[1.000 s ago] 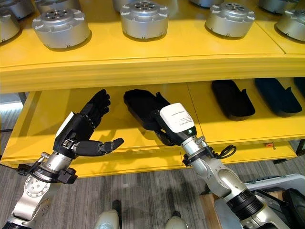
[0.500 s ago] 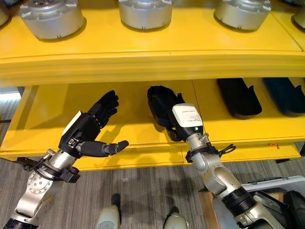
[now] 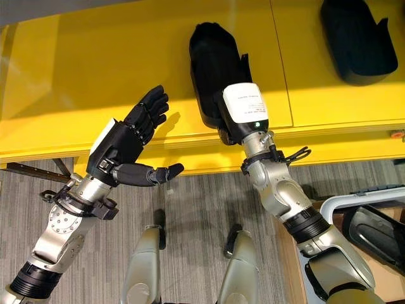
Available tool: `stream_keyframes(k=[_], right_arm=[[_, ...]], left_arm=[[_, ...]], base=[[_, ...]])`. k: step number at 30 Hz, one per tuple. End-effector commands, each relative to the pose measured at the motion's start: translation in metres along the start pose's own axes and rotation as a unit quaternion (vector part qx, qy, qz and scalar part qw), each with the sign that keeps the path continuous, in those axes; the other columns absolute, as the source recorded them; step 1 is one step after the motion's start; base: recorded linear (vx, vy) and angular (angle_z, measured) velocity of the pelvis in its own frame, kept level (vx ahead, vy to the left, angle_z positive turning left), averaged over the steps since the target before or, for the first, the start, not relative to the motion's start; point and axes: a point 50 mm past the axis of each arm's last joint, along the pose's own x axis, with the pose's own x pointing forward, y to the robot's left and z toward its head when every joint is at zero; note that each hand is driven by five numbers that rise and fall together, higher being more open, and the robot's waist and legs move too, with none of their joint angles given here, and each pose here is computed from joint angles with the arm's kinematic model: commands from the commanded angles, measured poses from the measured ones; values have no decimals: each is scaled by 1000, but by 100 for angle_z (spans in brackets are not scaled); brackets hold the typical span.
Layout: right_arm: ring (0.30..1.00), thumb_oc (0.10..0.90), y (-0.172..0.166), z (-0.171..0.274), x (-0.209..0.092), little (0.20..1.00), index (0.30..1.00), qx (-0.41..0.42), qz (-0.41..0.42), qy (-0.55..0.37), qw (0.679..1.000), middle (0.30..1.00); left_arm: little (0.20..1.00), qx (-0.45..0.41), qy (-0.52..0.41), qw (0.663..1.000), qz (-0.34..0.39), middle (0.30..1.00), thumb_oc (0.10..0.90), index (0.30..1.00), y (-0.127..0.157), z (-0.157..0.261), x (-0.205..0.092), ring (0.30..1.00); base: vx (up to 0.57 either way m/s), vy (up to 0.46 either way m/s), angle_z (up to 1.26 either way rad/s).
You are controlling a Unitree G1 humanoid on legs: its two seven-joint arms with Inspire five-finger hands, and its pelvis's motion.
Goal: Move parts from the plastic box to the shelf.
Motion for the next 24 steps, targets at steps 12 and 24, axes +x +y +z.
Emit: stream_keyframes(k=[12,24], right_arm=[[300,400,-66,-23,57,300,300,-93,-150,60,983,300],[300,400,-108,-49,78,300,300,-157,-174,119,965,300]], left_arm=[[1000,-3,-157,987,-46,1000,900,1000,-16,51,31,1000],[1000,-6,-149,986,-73,1000,900,1000,-20,51,32,1000]], base=[[-44,-38,1],[23,-45,3]])
